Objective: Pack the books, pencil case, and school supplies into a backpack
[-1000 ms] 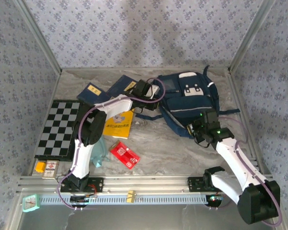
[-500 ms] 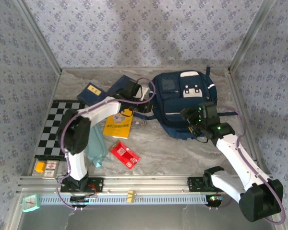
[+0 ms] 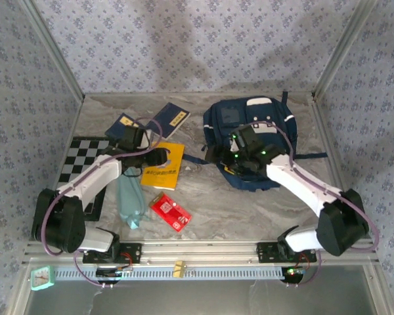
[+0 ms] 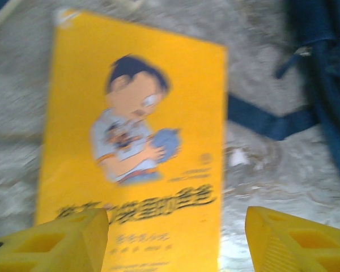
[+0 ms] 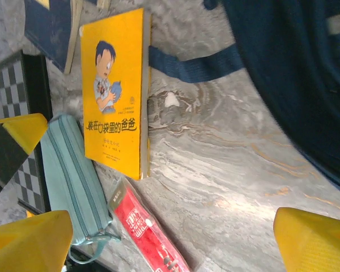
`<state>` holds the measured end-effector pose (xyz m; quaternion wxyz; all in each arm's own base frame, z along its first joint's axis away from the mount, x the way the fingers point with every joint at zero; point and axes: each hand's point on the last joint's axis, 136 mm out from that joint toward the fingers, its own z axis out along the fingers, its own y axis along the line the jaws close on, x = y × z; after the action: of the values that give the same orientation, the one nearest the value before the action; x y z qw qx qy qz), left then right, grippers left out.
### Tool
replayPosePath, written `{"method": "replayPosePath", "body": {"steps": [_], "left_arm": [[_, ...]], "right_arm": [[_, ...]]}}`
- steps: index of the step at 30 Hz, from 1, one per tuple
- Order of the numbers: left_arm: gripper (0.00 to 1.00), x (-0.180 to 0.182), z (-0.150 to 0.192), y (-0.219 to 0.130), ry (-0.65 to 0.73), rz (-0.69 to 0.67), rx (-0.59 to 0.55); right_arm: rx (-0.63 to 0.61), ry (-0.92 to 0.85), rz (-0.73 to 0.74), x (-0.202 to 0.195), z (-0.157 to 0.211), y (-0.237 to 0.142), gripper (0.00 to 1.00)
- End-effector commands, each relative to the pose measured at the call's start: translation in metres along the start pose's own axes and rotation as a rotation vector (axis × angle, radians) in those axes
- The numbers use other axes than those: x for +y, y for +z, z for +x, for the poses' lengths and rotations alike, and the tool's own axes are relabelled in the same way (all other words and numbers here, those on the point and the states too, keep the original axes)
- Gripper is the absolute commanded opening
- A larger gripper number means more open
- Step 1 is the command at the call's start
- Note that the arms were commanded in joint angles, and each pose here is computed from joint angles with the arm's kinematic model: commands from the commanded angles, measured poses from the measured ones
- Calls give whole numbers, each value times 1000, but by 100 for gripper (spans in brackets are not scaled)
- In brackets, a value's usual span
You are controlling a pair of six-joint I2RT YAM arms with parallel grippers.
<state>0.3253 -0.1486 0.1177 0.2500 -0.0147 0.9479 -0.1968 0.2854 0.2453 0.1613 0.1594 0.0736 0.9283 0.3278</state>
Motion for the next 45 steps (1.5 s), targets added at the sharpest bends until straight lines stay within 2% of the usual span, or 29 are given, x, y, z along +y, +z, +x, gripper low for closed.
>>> {"method": "replayPosePath", "body": {"steps": [1, 5, 8, 12, 17, 21, 26, 30, 32, 37, 45], "left_arm": [[67, 20, -2, -10, -58, -48, -28], [70, 42, -3, 6, -126, -54, 10], [71, 55, -1, 18, -158, -82, 46], [72, 56, 3, 35, -170, -59, 78], [72, 54, 19, 56, -201, -29, 153], [70, 32, 36, 64, -215, 29, 200], [59, 3, 39, 54, -217, 72, 145], [56, 23, 38, 47, -242, -38, 105], [53, 27, 38, 47, -256, -39, 109], [52, 15, 41, 47, -292, 22, 108], [51, 11, 47, 61, -326, 50, 127]], "right_arm": [[-20, -72, -8, 16, -9, 9, 93], [-11, -113, 14, 28, -5, 35, 91], [44, -123, 4, 32, 2, 60, 82], [79, -160, 72, 20, 11, 81, 79], [68, -190, 80, 24, 5, 85, 79], [65, -218, 108, 19, 2, 86, 79], [73, -282, 121, 19, -2, 95, 72], [121, -283, 112, 23, 4, 115, 68], [138, -285, 123, 23, 6, 125, 66], [137, -285, 188, 11, 4, 140, 68], [188, -288, 182, 14, 12, 162, 70]]}}
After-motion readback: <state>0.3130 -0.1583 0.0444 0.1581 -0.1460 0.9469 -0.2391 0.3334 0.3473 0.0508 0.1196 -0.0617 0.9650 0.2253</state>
